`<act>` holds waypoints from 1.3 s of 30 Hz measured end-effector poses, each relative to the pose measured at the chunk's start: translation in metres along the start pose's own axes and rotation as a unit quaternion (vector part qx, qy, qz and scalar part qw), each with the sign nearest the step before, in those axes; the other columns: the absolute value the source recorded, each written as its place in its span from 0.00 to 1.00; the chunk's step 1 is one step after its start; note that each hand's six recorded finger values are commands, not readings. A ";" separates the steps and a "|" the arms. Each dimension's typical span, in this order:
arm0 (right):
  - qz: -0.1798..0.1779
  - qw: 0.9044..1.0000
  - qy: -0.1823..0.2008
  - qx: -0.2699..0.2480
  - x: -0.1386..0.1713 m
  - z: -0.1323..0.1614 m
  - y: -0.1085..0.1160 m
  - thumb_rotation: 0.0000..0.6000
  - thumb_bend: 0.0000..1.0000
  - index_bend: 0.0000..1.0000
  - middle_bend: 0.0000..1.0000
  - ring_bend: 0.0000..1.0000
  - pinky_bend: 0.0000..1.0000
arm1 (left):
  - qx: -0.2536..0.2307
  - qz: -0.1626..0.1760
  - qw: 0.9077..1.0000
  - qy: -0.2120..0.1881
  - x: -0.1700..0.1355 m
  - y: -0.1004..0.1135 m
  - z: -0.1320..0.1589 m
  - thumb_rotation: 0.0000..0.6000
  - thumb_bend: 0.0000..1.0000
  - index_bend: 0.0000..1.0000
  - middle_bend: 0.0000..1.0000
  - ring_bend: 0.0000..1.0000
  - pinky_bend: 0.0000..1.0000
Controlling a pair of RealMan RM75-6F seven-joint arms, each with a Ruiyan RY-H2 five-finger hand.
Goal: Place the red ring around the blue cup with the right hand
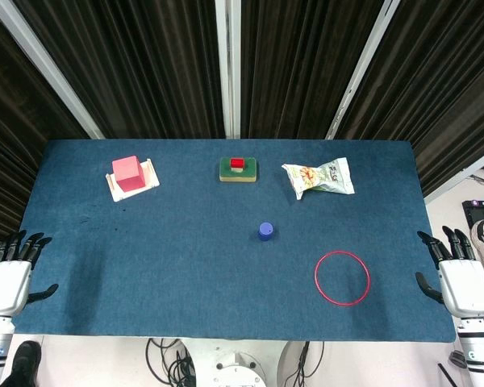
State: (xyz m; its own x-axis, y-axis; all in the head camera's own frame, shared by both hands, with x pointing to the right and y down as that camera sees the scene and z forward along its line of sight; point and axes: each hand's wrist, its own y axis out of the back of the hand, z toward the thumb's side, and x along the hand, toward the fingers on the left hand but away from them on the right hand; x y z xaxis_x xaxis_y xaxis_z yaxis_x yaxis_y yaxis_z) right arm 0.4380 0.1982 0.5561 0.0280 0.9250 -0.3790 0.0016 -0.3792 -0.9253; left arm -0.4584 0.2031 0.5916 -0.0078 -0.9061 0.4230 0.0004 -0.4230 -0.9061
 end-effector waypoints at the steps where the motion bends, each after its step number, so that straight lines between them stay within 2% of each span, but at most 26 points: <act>1: 0.001 1.000 0.001 -0.001 0.000 0.001 0.000 1.00 0.26 0.15 0.26 0.01 0.00 | -0.001 0.000 1.000 0.000 0.000 0.000 0.000 1.00 0.09 0.17 0.11 0.00 0.00; 8: 0.006 1.000 0.016 -0.013 0.003 0.007 -0.002 1.00 0.26 0.18 0.26 0.01 0.00 | -0.003 0.006 1.000 -0.002 -0.002 0.000 0.001 1.00 0.09 0.17 0.11 0.00 0.00; 13: 0.031 0.998 0.050 -0.023 0.007 0.019 -0.013 1.00 0.26 0.28 0.21 0.00 0.00 | -0.005 0.012 1.000 -0.006 -0.004 0.002 0.004 1.00 0.09 0.17 0.11 0.00 0.00; 20: 0.081 0.993 0.090 -0.009 0.004 0.029 -0.048 1.00 0.26 0.39 0.12 0.00 0.00 | -0.007 0.009 1.000 -0.009 -0.005 0.000 0.006 1.00 0.09 0.17 0.11 0.00 0.00; 27: 0.095 0.986 0.135 0.027 0.002 0.033 -0.081 1.00 0.27 0.47 0.13 0.00 0.00 | -0.008 0.005 1.000 -0.002 -0.008 -0.001 0.003 1.00 0.09 0.17 0.11 0.00 0.00; 33: 0.124 0.979 0.161 0.018 0.009 0.038 -0.110 1.00 0.27 0.50 0.14 0.00 0.00 | -0.010 -0.001 1.000 -0.003 -0.008 -0.005 0.004 1.00 0.09 0.17 0.11 0.00 0.00; 39: 0.141 0.975 0.170 0.011 0.007 0.041 -0.124 1.00 0.27 0.52 0.16 0.00 0.00 | -0.012 0.000 1.000 -0.002 -0.008 -0.005 0.004 1.00 0.09 0.17 0.11 0.00 0.00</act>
State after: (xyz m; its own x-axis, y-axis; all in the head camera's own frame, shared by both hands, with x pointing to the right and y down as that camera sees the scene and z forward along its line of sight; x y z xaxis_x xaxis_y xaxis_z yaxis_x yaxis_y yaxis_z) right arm 0.3972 0.2529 0.6679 0.3537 0.7206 -0.5963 -0.0748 -0.6137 -0.7860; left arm -0.4545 0.2120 0.5928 -0.0039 -0.9059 0.4234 -0.0227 -0.4232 -0.9058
